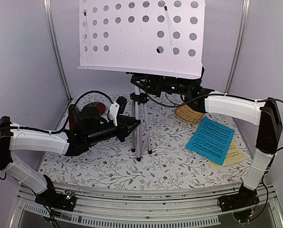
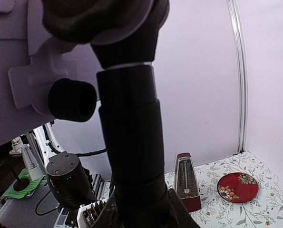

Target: Pack up the instrument practice props

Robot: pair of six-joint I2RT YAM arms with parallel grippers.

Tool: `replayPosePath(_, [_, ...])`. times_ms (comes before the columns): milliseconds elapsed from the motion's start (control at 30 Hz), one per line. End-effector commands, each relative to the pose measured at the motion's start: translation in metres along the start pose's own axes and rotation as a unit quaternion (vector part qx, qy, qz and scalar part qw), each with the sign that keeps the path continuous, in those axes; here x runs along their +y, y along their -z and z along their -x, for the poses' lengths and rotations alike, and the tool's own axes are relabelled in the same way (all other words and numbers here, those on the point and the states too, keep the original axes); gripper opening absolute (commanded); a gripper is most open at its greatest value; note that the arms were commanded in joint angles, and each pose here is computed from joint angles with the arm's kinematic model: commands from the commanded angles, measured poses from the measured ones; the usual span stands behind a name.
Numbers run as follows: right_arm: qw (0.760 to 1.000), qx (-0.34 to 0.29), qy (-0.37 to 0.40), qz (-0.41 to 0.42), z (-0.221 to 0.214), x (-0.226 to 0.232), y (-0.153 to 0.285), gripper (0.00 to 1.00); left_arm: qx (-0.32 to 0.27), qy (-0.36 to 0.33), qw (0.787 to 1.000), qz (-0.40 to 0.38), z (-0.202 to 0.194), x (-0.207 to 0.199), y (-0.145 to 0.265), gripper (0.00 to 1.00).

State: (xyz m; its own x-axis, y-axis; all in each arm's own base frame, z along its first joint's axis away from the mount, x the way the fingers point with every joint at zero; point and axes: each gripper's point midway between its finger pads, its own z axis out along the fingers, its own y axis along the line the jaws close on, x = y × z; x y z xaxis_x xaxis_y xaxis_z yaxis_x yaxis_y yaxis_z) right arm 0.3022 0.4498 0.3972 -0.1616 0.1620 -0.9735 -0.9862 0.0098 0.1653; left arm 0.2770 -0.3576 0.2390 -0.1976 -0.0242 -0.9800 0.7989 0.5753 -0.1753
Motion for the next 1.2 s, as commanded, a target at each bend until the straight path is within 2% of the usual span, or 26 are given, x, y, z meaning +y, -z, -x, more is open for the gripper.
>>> replayPosePath(0, [0.998, -0.014, 0.028, 0.051, 0.017, 0.045, 0.0, 0.01, -0.087, 0.005, 0.995, 0.058, 0.037, 0.018, 0.004, 0.2])
replayPosePath(100, [0.998, -0.016, 0.029, 0.045, 0.016, 0.045, 0.001, 0.01, -0.058, 0.001, 0.995, 0.076, 0.017, 0.022, 0.006, 0.38])
replayPosePath(200, [0.999, -0.019, 0.03, 0.041, 0.017, 0.044, 0.002, 0.01, -0.039, -0.005, 0.995, 0.087, 0.004, 0.023, 0.008, 0.51])
replayPosePath(367, [0.999, -0.024, 0.028, 0.038, 0.017, 0.044, 0.003, 0.01, -0.034, -0.014, 0.996, 0.076, -0.005, 0.018, 0.007, 0.75])
replayPosePath(567, [0.999, -0.029, 0.024, 0.035, 0.018, 0.044, 0.005, 0.01, -0.04, -0.008, 0.995, 0.095, -0.003, 0.024, -0.018, 0.89])
replayPosePath(767, [0.999, -0.035, 0.018, 0.021, 0.02, 0.042, 0.007, 0.01, -0.071, -0.014, 0.994, 0.084, 0.003, 0.017, -0.042, 0.93])
replayPosePath(1000, [0.999, -0.052, 0.012, -0.011, 0.025, 0.036, 0.013, 0.01, -0.109, -0.009, 0.987, 0.118, 0.009, 0.021, -0.052, 0.91])
replayPosePath(1067, [0.998, -0.058, 0.013, -0.022, 0.027, 0.034, 0.016, 0.01, -0.115, -0.006, 0.985, 0.13, 0.009, 0.024, -0.053, 0.85])
replayPosePath(1167, [0.996, -0.07, 0.01, -0.046, 0.031, 0.029, 0.021, 0.01, -0.12, -0.005, 0.984, 0.134, 0.008, 0.022, -0.051, 0.67])
